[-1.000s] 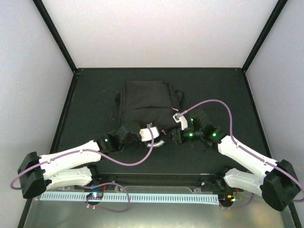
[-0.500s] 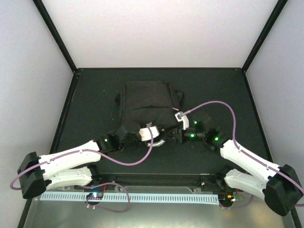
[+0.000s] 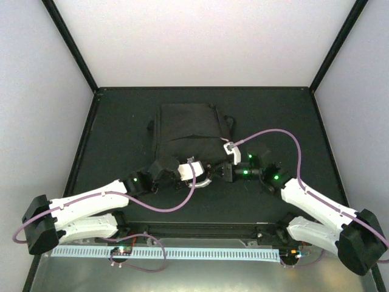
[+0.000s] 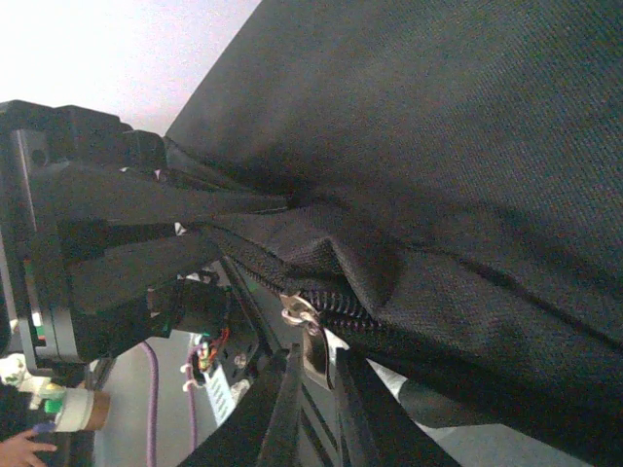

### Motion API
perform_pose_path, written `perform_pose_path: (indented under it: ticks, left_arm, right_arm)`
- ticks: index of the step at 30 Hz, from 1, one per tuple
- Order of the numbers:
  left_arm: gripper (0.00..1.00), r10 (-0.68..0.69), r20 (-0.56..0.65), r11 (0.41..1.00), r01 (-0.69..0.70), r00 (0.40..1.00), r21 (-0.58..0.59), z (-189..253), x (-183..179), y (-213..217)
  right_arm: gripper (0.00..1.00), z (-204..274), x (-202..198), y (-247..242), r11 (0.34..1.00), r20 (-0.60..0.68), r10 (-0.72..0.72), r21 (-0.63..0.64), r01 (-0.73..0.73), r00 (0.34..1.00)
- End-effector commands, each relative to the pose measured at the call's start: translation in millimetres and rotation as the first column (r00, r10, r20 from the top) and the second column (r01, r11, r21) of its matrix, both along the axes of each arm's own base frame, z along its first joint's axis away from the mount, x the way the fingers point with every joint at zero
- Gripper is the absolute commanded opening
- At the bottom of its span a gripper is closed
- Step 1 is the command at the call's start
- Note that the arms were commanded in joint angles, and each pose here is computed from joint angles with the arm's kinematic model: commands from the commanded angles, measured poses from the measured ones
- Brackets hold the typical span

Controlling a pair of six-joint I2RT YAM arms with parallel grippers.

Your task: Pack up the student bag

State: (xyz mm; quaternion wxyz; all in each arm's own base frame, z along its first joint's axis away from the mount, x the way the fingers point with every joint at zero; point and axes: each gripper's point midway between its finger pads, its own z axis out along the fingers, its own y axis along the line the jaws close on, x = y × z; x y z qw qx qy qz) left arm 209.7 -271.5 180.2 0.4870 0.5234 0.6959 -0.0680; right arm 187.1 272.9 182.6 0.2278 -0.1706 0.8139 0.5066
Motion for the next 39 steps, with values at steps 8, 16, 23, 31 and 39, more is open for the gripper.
perform_pose_path:
  ticks: [8,16,23,31,39]
  left_arm:
    - [0.02,-0.001,0.074,0.991,0.011,0.997,-0.134,42.5,3.5,-9.2]
    - [0.02,0.004,0.076,0.990,0.006,0.997,-0.138,43.9,1.7,-4.9]
    - [0.02,-0.011,0.071,0.987,0.022,0.997,-0.156,47.0,0.2,-9.2]
    - [0.02,-0.016,0.067,0.986,0.027,0.998,-0.163,47.7,-1.3,-9.0]
    - [0.02,-0.018,0.061,0.985,0.028,0.998,-0.170,47.7,-1.9,-10.0]
  right_arm:
    - [0.02,9.2,0.7,-6.7,0.994,0.067,0.043,-0.108,-0.035,0.997]
    - [0.35,-7.0,-7.1,-14.3,0.969,0.021,0.099,-0.230,-0.091,0.995]
    - [0.63,1.7,-10.1,-3.4,0.992,0.051,0.095,-0.084,-0.091,0.994]
    - [0.61,12.1,-0.7,0.8,0.999,0.098,0.034,0.020,-0.036,0.995]
    - [0.57,16.1,-0.9,4.5,0.996,0.084,0.027,0.077,-0.034,0.996]
